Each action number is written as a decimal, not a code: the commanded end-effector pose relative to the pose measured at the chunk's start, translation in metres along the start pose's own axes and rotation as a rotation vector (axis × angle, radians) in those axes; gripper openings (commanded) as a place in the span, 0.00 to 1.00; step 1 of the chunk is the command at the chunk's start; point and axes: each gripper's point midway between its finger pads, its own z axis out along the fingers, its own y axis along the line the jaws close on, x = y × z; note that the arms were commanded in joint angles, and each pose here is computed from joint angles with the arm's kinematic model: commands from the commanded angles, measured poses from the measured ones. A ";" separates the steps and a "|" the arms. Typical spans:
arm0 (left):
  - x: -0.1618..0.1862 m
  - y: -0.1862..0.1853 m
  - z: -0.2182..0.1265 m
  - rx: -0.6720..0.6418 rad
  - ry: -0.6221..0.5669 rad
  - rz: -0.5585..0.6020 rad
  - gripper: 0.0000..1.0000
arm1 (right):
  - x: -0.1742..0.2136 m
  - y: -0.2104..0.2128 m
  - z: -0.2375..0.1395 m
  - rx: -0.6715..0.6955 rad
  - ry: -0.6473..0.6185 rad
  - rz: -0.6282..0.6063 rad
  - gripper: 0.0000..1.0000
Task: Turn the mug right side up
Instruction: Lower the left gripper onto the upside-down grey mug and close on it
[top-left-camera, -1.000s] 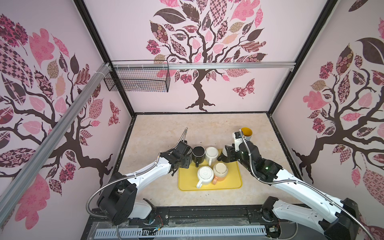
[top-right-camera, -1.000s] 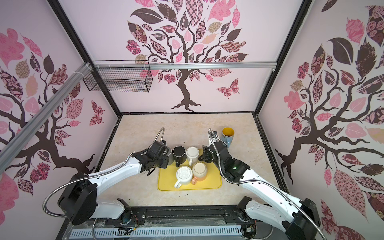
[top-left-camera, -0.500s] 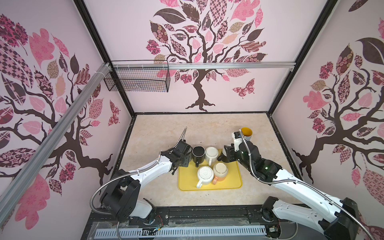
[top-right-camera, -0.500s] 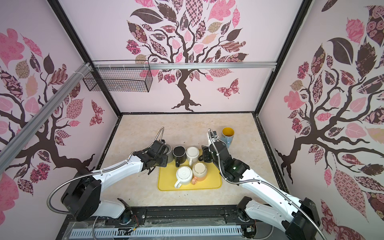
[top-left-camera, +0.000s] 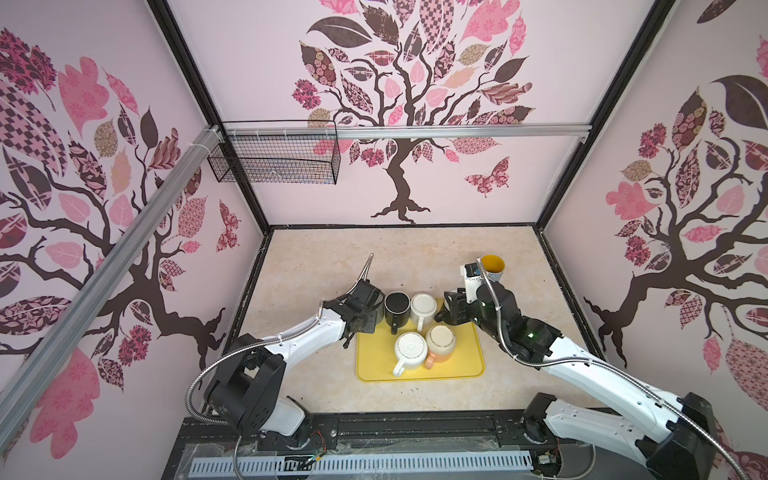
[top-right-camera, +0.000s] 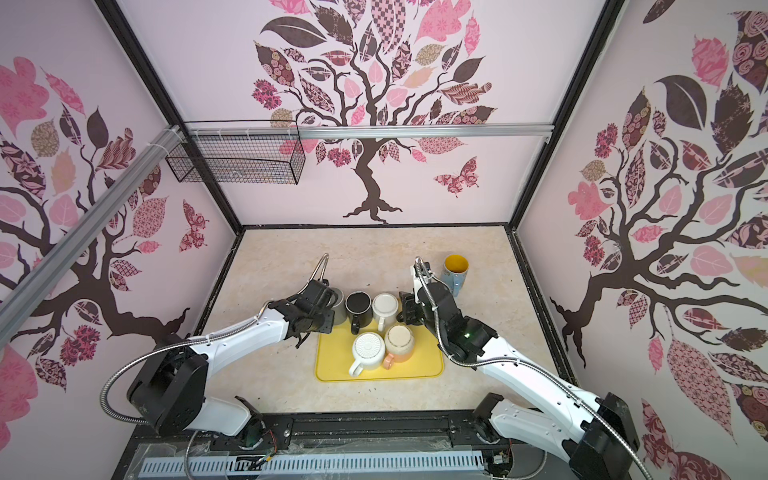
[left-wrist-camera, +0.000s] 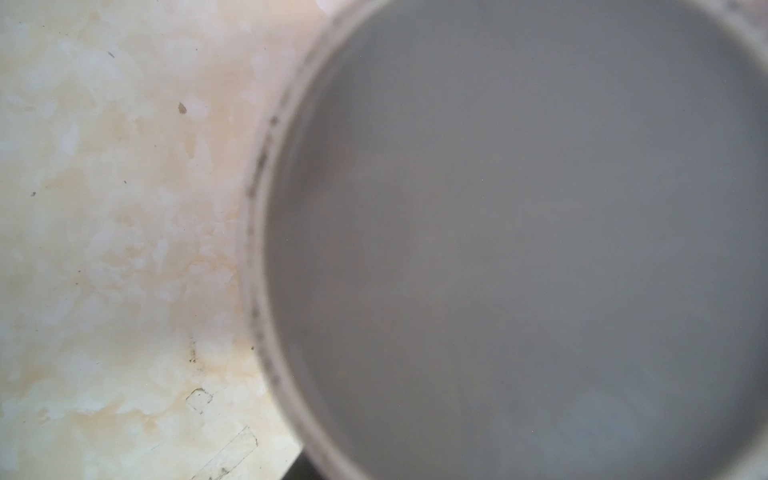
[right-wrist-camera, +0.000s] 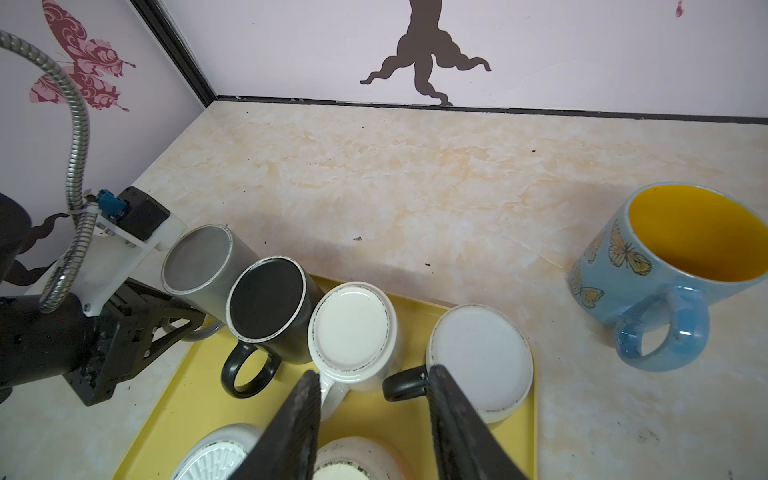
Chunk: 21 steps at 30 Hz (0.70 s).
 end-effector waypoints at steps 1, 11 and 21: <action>-0.045 -0.002 -0.009 0.000 -0.122 -0.034 0.22 | -0.001 0.003 0.001 -0.017 -0.003 0.005 0.45; -0.052 0.005 -0.016 -0.040 -0.147 -0.038 0.00 | 0.003 0.008 0.001 -0.052 0.006 0.020 0.41; -0.077 0.013 -0.077 -0.058 -0.318 -0.048 0.00 | -0.009 0.026 -0.006 -0.148 -0.021 0.065 0.37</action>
